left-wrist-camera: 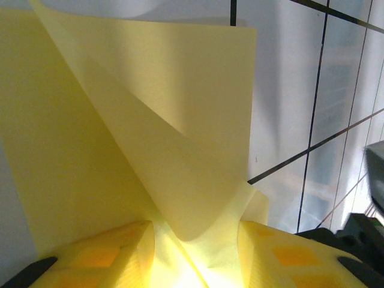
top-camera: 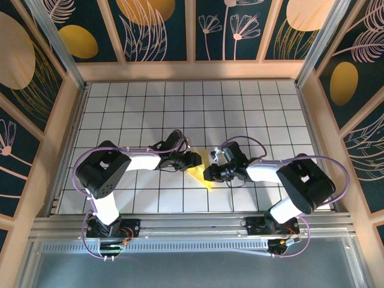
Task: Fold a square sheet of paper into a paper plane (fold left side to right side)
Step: Fourth fold the wing at the center of the table.
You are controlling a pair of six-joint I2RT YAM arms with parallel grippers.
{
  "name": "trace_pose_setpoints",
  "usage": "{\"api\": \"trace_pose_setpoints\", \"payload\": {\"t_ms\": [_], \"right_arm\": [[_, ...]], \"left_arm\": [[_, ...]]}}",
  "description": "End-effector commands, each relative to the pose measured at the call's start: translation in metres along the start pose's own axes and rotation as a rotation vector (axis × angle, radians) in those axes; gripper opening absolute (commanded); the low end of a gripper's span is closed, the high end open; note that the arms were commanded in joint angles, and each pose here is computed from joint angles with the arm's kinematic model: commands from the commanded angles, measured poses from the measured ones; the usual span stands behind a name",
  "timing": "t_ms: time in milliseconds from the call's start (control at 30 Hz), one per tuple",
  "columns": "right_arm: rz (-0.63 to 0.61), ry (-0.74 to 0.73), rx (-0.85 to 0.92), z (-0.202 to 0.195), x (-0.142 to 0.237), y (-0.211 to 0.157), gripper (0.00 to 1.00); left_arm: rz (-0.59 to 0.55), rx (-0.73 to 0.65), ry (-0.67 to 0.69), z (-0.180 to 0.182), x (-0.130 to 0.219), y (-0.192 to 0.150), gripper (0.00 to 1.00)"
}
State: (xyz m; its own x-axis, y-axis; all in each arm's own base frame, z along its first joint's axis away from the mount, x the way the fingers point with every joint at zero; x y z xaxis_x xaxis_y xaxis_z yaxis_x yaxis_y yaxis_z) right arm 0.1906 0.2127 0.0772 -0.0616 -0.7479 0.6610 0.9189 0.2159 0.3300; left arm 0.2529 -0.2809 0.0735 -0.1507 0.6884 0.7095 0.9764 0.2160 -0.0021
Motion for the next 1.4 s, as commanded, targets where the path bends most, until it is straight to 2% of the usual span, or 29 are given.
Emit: {"api": "trace_pose_setpoints", "payload": {"t_ms": [0, 233, 567, 833, 1367], "right_arm": [[-0.053, 0.043, 0.034, 0.012, 0.015, 0.013, 0.27], [-0.097, 0.04, 0.031, 0.007, 0.032, 0.019, 0.4], [-0.083, 0.099, 0.021, 0.005, 0.015, 0.033, 0.4], [-0.076, 0.105, 0.012, 0.0, 0.007, 0.036, 0.31], [-0.056, 0.021, -0.016, -0.012, 0.002, 0.032, 0.02]], "left_arm": [[0.005, 0.025, 0.123, 0.027, -0.01, -0.004, 0.41], [0.002, 0.021, 0.115, 0.025, -0.009, -0.004, 0.41], [0.002, 0.023, 0.108, 0.025, -0.009, -0.004, 0.41], [0.004, 0.024, 0.104, 0.024, -0.009, -0.004, 0.41], [0.005, 0.025, 0.106, 0.026, -0.008, -0.006, 0.41]]}}
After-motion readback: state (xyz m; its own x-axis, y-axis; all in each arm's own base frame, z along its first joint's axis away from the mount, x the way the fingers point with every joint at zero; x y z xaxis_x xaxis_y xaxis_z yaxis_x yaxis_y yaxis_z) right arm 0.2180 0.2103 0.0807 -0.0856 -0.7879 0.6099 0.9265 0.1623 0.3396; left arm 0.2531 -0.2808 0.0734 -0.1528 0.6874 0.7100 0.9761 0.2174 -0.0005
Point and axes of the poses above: each hand's point on the last joint's axis, 136 mm out from that joint toward the fingers, its own x axis back along the fingers, its own z axis along the line the jaws close on, y = z × x, the point moved 7 cm from there along x, back along the fingers, and after that the axes turned 9 degrees about x, right-handed, at the moved point
